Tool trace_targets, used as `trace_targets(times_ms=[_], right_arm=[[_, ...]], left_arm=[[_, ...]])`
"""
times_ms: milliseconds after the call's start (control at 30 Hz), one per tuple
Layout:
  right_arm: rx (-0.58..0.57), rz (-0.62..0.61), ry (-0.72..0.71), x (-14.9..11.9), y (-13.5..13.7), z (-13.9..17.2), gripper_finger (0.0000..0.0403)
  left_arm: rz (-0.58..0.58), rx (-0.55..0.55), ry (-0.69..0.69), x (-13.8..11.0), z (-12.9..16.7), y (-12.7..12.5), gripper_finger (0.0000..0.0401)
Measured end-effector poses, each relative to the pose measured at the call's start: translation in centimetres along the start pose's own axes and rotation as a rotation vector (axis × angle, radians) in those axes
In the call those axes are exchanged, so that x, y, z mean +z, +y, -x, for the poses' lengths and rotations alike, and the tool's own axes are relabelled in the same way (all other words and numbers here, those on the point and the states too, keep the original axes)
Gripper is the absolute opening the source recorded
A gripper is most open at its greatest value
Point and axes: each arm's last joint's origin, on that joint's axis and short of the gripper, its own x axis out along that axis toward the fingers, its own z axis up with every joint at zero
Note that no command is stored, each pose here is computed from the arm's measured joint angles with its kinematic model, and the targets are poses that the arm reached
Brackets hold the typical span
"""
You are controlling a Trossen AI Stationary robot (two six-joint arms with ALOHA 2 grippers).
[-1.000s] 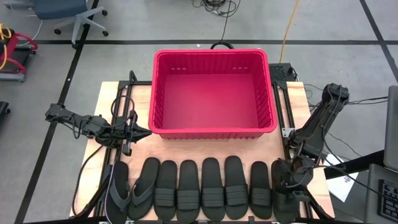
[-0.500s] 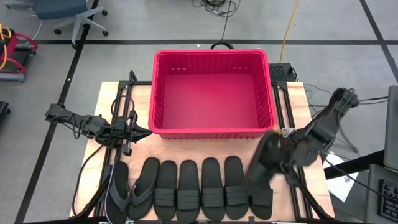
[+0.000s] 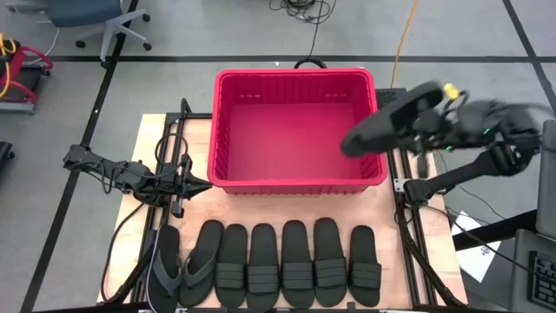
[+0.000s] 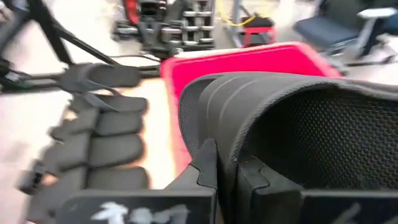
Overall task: Pick and place slides into bin
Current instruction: Put the black slide into the red bin
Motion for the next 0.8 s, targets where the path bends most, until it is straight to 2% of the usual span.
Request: trace_targets(times_ms=[133,233,400,500,567,667,800], right_arm=[[-0.089,0.108,0.048,1.0,-1.5,2.2,0.0001],[-0.127,0.192,0.118,1.7,-2.0,1.5,0.0001],[-0.057,0.355,0.323,2.5,-3.3,-3.8,0.0001],[0.016,0.437,0.473,2.4,-5.6,-7.8,0.0001],[0.062,0.493,0.515,2.2,-7.4,-10.0,0.0001],[0.094,0.496,0.529,1.6,-9.9,-12.0,0.0001],[0.170,0.372,0.504,0.1,-13.4,-14.7,0.0001]], left_arm=[[0.000,0.000,0.000,0.0,0.0,0.0,0.0026],[0.000,0.000,0.000,0.0,0.0,0.0,0.0026],[0.000,0.000,0.000,0.0,0.0,0.0,0.0026],[0.000,0.000,0.000,0.0,0.0,0.0,0.0026],[0.000,0.000,0.000,0.0,0.0,0.0,0.0026],[0.000,0.000,0.000,0.0,0.0,0.0,0.0026],[0.000,0.000,0.000,0.0,0.0,0.0,0.0026]])
